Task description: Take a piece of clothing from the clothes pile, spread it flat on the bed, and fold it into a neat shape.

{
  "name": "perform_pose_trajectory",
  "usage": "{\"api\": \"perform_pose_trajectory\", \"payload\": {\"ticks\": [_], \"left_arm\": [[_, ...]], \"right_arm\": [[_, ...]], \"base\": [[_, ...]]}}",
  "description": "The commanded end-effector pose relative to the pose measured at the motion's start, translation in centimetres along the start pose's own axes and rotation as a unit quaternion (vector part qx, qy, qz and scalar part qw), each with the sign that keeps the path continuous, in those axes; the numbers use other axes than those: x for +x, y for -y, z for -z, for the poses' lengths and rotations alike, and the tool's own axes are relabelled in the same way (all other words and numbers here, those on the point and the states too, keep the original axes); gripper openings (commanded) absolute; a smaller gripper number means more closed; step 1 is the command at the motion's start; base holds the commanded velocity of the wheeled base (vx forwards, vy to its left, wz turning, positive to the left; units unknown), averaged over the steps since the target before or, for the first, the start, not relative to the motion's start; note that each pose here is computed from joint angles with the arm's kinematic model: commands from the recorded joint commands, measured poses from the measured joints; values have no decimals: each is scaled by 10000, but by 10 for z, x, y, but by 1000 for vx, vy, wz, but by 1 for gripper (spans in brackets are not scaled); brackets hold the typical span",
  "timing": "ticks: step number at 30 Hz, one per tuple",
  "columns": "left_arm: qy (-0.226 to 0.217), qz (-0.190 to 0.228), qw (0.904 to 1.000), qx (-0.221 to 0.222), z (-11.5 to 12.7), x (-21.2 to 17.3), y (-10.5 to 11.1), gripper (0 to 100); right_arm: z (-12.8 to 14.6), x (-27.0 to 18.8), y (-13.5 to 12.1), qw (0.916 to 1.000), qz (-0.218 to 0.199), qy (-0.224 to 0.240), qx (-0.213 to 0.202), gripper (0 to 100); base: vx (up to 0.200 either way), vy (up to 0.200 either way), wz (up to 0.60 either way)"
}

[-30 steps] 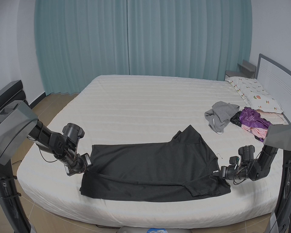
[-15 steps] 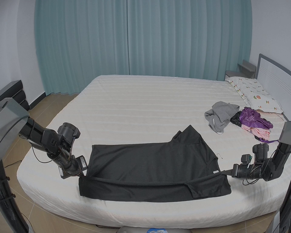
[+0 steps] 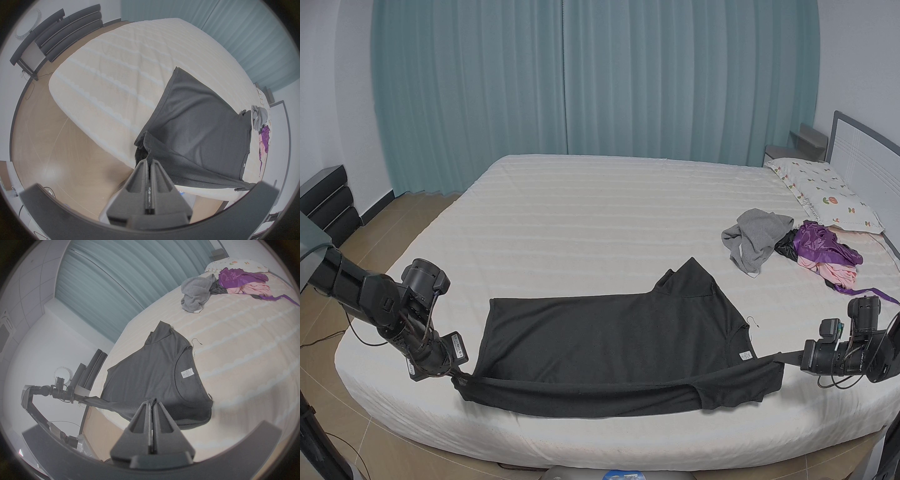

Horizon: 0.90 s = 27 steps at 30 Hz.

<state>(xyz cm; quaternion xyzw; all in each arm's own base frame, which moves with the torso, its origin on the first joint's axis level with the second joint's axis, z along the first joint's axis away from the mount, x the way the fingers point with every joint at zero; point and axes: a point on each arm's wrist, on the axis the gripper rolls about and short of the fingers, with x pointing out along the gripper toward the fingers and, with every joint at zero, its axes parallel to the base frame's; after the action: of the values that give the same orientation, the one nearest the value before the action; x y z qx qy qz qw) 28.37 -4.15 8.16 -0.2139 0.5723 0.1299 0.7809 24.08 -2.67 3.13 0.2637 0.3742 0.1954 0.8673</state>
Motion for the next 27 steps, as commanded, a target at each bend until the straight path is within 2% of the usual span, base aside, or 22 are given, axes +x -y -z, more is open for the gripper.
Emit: {"api": "perform_pose_trajectory", "payload": {"ticks": [1, 12, 22, 27], "left_arm": [[140, 93, 9999, -23, 6, -16, -6, 0], [-81, -60, 9999, 1, 23, -34, -18, 0], [-265, -172, 9995, -30, 29, -27, -22, 0], [-397, -252, 9989, -30, 24, -13, -19, 0]], "right_arm": [[4, -14, -9, 9999, -45, 110, -117, 0], [17, -30, -14, 9997, -25, 134, -211, 0], [27, -34, -13, 9996, -12, 13, -270, 0], [21, -27, -9, 9997, -16, 8, -258, 0]], "base": [[0, 0, 0], [0, 0, 0], [0, 0, 0], [0, 0, 0]]}}
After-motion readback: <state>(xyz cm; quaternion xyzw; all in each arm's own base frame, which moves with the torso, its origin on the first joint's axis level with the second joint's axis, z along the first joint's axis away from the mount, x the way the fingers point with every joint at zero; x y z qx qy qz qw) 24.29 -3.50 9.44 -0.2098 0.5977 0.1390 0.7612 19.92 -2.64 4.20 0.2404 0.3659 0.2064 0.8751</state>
